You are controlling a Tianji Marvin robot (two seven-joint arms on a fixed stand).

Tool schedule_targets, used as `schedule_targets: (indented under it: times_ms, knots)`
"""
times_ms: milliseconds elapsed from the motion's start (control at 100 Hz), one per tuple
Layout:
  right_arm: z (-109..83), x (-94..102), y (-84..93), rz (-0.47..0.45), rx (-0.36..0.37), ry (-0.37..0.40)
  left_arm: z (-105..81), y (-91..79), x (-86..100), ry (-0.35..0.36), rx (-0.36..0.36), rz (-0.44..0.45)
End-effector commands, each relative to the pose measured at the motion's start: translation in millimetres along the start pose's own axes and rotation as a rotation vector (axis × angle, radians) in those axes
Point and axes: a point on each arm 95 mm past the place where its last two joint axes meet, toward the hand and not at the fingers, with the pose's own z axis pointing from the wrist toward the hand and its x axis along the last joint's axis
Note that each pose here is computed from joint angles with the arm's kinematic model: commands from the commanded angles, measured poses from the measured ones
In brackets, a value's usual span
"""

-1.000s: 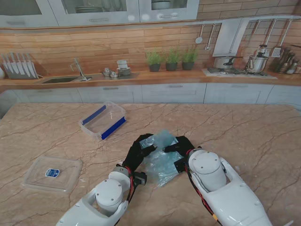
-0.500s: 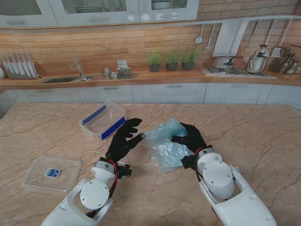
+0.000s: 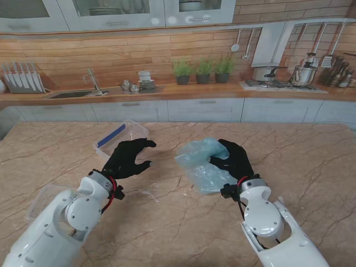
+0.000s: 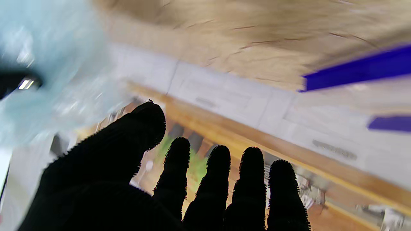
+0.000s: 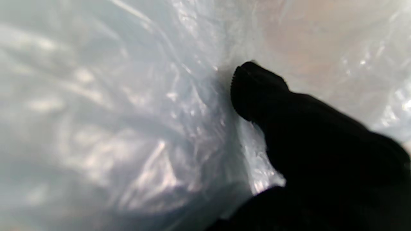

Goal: Fold the bubble film and place it into the plastic crate

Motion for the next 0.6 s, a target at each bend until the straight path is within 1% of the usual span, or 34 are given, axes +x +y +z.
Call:
schedule_targets:
  times_ms: [0, 110, 140, 180, 320, 450, 590]
  knots:
    - [-3.3, 1.2, 1.6, 0.006, -0.016, 0.009, 0.5, -25.7, -13.9, -0.021, 0.023, 0.032]
    - [-5.5, -0.4, 3.4, 0.023, -0.037, 0.005, 1.3, -39.5, -27.5, -0.083, -0.092, 0.145]
    - [-6.2, -1.0, 4.0, 0.024, -0.035, 0.004, 2.2, -42.6, -30.9, -0.1, -0.111, 0.167]
    - [-7.1, -1.5, 4.2, 0.022, -0.034, 0.002, 4.3, -45.6, -34.6, -0.126, -0.119, 0.183]
    - [-9.3, -2.2, 5.0, 0.017, -0.042, 0.002, 18.0, -49.4, -42.4, -0.205, -0.112, 0.167]
    - [-11.8, -3.0, 7.0, 0.017, -0.048, 0.005, 36.6, -49.8, -43.9, -0.257, -0.121, 0.188]
    - [-14.2, -5.3, 10.2, 0.02, -0.058, 0.003, 58.6, -42.8, -43.2, -0.311, -0.146, 0.137]
